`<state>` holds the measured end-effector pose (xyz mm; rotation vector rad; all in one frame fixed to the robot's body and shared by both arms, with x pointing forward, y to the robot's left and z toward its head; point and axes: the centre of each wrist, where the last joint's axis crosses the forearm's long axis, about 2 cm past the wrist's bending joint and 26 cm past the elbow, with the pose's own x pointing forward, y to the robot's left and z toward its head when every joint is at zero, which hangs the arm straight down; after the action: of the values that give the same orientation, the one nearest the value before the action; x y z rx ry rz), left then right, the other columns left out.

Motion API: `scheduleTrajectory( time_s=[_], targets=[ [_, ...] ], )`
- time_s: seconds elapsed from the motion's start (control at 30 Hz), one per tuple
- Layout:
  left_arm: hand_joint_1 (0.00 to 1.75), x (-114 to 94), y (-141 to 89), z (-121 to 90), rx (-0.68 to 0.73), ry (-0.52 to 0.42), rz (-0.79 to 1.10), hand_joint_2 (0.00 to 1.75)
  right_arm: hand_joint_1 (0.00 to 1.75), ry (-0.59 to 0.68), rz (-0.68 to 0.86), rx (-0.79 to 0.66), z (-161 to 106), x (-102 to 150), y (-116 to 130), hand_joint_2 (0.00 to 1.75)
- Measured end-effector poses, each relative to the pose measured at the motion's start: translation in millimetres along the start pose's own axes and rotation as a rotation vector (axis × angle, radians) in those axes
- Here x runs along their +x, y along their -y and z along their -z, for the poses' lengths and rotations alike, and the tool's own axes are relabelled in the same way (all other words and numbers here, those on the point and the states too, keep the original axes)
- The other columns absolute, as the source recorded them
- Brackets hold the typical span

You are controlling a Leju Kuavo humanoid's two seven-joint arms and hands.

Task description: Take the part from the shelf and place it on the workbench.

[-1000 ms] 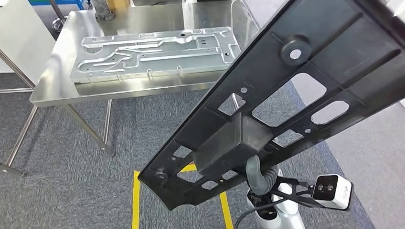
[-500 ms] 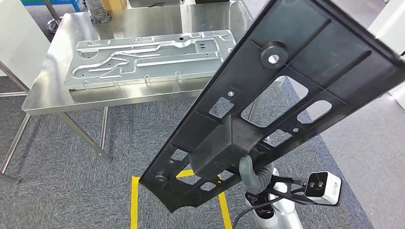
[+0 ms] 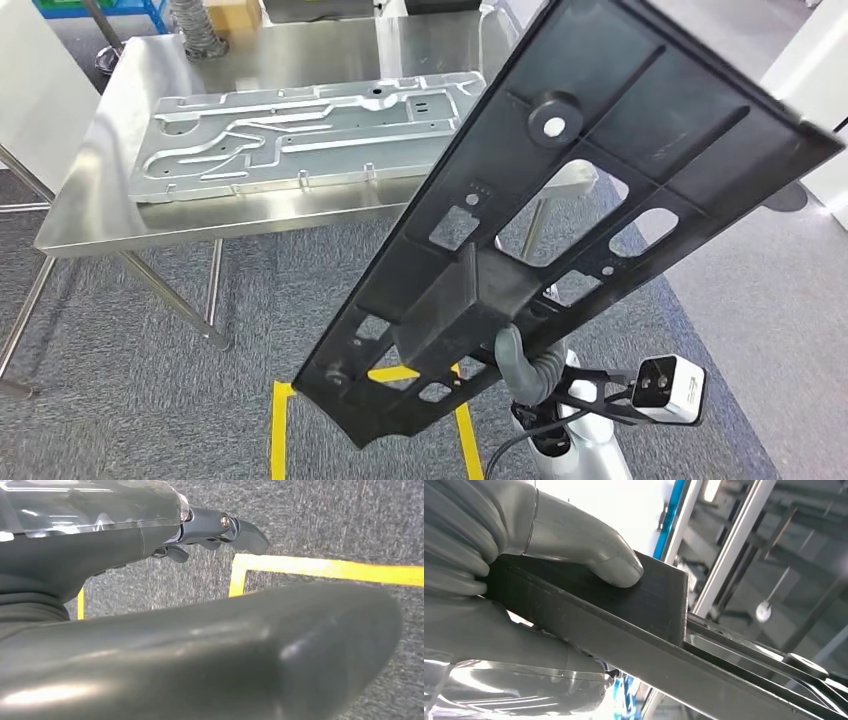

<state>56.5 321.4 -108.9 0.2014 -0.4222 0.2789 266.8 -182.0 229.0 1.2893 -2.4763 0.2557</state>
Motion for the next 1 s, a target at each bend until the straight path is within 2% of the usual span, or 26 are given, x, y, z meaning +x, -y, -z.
scheduleTrajectory(
  time_s=[1.0],
  targets=[
    [0.0,-0.7,6.4,-1.1,-0.004,-0.007,-0.007,0.0,1.75,-0.011,-0.008,-0.02,-0.8,-4.0,3.2,1.75]
  ],
)
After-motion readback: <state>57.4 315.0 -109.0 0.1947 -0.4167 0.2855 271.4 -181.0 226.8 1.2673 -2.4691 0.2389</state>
